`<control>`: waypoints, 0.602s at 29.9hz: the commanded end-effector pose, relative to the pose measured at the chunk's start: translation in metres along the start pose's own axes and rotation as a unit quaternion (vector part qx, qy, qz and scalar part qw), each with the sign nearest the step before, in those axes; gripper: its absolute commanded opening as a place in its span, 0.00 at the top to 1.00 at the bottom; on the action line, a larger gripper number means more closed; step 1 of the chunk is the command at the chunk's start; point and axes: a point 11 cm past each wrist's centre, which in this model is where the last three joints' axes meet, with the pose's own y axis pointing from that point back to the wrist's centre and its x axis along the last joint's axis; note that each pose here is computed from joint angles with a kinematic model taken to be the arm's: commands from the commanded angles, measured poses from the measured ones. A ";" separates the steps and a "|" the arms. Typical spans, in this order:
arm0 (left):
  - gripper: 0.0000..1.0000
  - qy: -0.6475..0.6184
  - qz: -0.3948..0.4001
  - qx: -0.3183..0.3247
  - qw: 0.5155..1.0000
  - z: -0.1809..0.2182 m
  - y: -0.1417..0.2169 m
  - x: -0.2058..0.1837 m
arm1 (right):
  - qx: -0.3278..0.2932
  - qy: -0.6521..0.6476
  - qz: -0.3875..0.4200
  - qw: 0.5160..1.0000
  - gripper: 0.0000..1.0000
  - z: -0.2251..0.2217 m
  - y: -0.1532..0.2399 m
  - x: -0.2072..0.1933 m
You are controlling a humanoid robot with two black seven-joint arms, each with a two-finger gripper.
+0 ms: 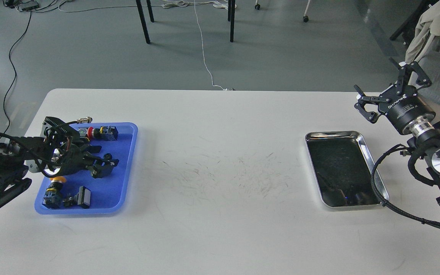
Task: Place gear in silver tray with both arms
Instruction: 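Close the left gripper on the small black gear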
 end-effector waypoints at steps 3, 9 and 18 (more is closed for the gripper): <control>0.25 0.001 0.000 -0.001 1.000 0.003 -0.005 0.001 | 0.000 0.000 -0.001 1.000 0.01 0.000 0.000 0.000; 0.35 0.003 -0.003 0.004 1.000 0.002 -0.011 0.000 | 0.000 0.000 0.000 1.000 0.01 0.000 0.000 0.000; 0.53 0.000 -0.009 0.005 1.000 0.001 -0.010 -0.003 | -0.001 0.000 0.001 1.000 0.01 0.001 0.001 0.001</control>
